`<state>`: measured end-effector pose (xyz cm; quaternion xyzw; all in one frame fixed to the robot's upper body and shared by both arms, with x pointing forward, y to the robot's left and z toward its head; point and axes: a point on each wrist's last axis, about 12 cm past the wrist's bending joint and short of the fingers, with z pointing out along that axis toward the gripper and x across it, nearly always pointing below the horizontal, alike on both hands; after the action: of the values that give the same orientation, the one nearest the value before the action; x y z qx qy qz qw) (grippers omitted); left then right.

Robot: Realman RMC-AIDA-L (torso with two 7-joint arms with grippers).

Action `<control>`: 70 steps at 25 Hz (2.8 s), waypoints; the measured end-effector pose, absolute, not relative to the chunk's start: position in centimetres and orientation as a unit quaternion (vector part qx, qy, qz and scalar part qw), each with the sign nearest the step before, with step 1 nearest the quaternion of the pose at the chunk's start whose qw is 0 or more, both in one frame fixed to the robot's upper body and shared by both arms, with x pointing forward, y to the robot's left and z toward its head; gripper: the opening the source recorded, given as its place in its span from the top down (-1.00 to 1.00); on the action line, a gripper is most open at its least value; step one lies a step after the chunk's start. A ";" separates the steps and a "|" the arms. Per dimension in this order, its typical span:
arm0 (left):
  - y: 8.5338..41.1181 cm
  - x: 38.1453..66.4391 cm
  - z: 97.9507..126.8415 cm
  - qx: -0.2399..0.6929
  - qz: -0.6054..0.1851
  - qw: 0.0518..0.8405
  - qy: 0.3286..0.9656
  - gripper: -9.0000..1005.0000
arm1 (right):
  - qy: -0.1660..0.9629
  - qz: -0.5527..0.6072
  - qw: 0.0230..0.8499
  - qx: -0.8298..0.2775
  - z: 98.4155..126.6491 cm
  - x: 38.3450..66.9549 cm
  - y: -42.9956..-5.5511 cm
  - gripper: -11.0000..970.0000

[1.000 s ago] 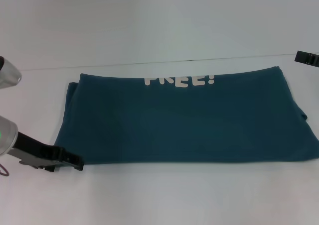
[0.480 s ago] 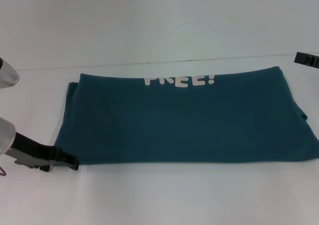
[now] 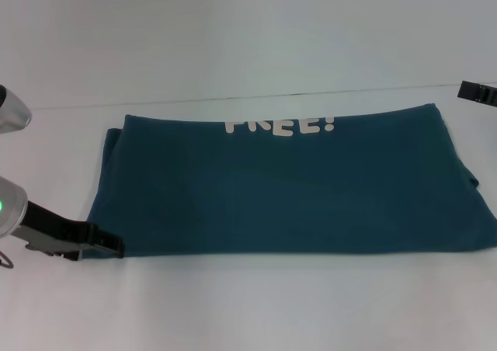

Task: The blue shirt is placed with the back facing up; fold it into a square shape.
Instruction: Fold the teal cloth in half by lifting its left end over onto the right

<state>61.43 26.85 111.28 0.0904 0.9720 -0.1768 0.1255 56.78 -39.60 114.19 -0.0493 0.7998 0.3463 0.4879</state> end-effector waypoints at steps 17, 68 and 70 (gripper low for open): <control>26.7 61.6 110.9 0.083 -0.175 0.132 0.972 -0.75 | 0.800 0.345 0.489 -0.050 114.3 56.9 -39.6 -0.87; 26.9 61.5 111.4 0.083 -0.177 0.129 0.972 -0.75 | 0.799 0.344 0.490 -0.050 114.4 57.0 -39.6 -0.87; 26.9 61.5 111.4 0.083 -0.176 0.130 0.972 -0.75 | 0.799 0.343 0.490 -0.050 114.4 57.0 -39.6 -0.87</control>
<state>61.50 26.89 111.40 0.0826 0.9722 -0.1764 0.1296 57.04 -39.63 114.38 -0.0498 0.7995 0.3434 0.4904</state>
